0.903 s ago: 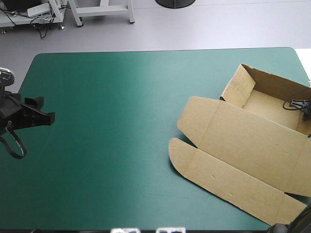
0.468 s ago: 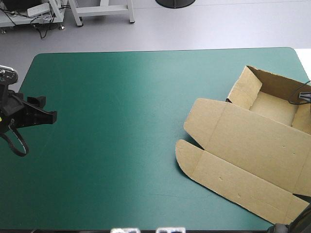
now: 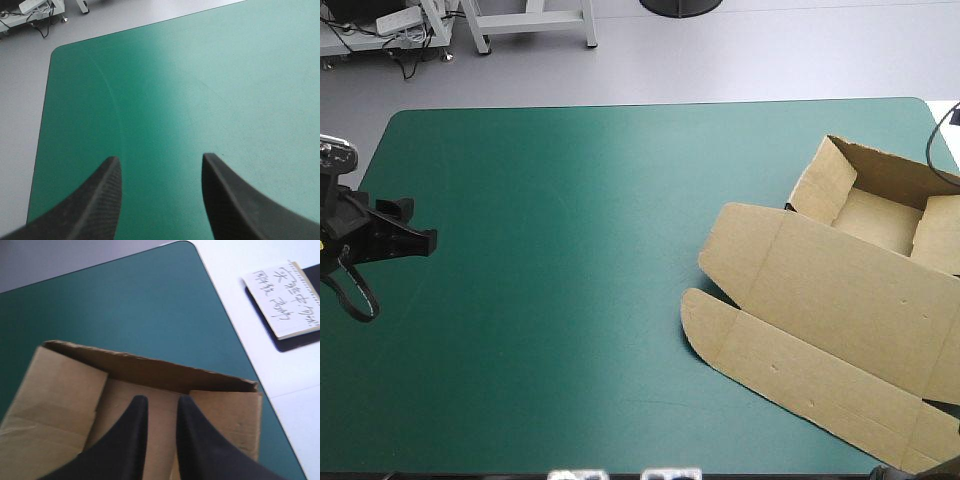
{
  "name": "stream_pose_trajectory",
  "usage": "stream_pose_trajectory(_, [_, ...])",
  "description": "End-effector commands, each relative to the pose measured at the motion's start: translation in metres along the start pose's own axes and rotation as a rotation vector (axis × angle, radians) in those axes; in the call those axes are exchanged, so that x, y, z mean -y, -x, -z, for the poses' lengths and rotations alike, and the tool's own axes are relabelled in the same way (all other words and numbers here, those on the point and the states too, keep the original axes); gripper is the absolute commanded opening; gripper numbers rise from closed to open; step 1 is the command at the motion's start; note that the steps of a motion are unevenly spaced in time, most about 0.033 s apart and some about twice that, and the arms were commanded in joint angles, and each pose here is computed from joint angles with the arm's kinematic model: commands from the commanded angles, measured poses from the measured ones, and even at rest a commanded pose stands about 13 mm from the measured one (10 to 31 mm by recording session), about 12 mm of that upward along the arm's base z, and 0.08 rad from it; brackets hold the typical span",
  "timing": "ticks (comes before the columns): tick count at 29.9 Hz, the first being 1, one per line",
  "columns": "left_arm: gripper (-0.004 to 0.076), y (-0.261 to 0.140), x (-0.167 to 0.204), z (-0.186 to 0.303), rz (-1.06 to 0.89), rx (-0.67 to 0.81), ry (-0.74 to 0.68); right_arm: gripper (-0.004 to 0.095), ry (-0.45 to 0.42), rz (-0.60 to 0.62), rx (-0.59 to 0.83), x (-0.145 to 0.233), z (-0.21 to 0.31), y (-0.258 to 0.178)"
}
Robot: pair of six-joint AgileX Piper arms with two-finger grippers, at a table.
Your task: Fold the box
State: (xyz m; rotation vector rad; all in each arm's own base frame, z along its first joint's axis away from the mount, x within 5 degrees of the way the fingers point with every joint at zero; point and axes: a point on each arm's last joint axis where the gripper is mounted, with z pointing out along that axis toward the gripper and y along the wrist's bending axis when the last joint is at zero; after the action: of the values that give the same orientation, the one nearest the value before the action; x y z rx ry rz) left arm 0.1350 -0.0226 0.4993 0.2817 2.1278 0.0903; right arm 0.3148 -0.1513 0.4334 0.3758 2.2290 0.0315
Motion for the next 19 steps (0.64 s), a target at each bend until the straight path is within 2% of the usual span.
stream_pose_trajectory(1, [0.0323, -0.001, -0.002, 0.006, -0.012, -0.016, 0.013, 0.0004, 0.078, 0.032, 0.115, -0.025, 0.063, 0.007])
stream_pose_trajectory(6, [0.0257, -0.002, -0.002, 0.007, -0.009, -0.016, 0.013, -0.0017, 0.100, 0.100, 0.158, -0.050, 0.133, -0.010])
stream_pose_trajectory(14, [0.0214, -0.017, 0.001, 0.022, 0.022, 0.005, -0.049, -0.0017, 0.073, 0.225, 0.465, -0.092, 0.258, -0.059])
stream_pose_trajectory(16, [0.0204, -0.033, 0.002, 0.029, 0.025, 0.005, -0.060, -0.0017, 0.096, 0.247, 0.501, -0.100, 0.271, -0.080])
stream_pose_trajectory(19, [0.0183, -0.063, 0.002, 0.035, 0.048, -0.003, -0.050, -0.0017, 0.146, 0.296, 0.474, -0.102, 0.267, -0.113])
